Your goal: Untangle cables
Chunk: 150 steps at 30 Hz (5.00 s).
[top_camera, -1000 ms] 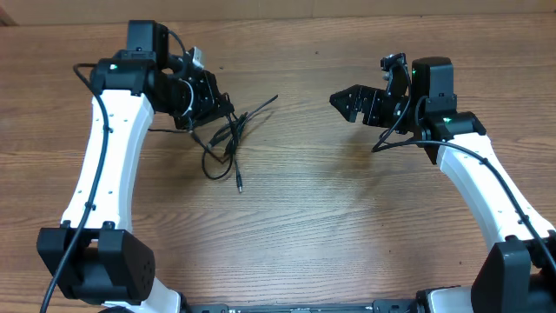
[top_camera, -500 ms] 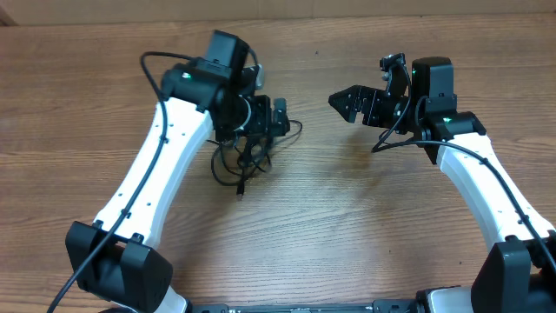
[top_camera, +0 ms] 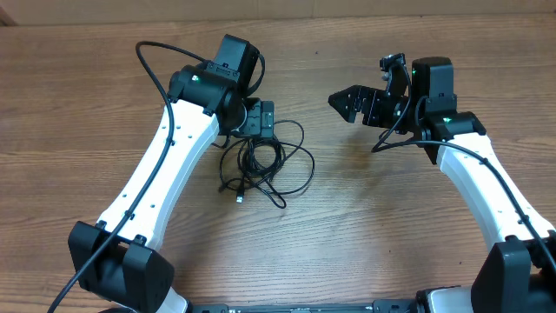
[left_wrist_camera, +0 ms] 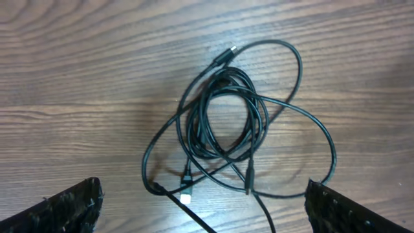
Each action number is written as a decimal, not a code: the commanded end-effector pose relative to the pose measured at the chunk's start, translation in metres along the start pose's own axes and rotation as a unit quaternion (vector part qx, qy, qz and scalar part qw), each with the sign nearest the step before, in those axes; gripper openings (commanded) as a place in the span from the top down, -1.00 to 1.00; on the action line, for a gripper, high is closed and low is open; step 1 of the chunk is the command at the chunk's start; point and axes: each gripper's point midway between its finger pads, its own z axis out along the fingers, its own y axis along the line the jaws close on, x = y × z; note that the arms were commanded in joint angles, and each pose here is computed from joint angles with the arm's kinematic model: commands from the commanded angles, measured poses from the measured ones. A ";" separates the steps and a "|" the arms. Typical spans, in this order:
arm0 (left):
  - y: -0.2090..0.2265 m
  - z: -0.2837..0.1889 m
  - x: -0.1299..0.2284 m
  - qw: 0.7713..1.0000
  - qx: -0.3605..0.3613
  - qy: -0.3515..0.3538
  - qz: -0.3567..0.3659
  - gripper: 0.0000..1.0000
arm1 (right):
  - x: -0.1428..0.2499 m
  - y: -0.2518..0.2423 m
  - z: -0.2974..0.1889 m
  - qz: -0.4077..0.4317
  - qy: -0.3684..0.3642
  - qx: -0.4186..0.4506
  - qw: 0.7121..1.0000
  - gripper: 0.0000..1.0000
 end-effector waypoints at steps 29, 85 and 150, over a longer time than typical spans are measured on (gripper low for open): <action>0.016 0.151 0.041 0.994 -0.054 0.073 -0.060 -0.57 | 0.006 -0.003 -0.001 0.009 0.013 0.004 1.000 -1.00; -0.096 -0.095 -0.033 0.927 0.261 -0.158 0.219 0.91 | 0.034 0.059 -0.002 -0.064 0.072 -0.152 0.984 -0.92; -0.077 -0.050 -0.002 0.947 0.196 -0.064 0.245 -0.99 | 0.043 -0.048 -0.005 -0.025 0.071 0.155 0.985 -0.73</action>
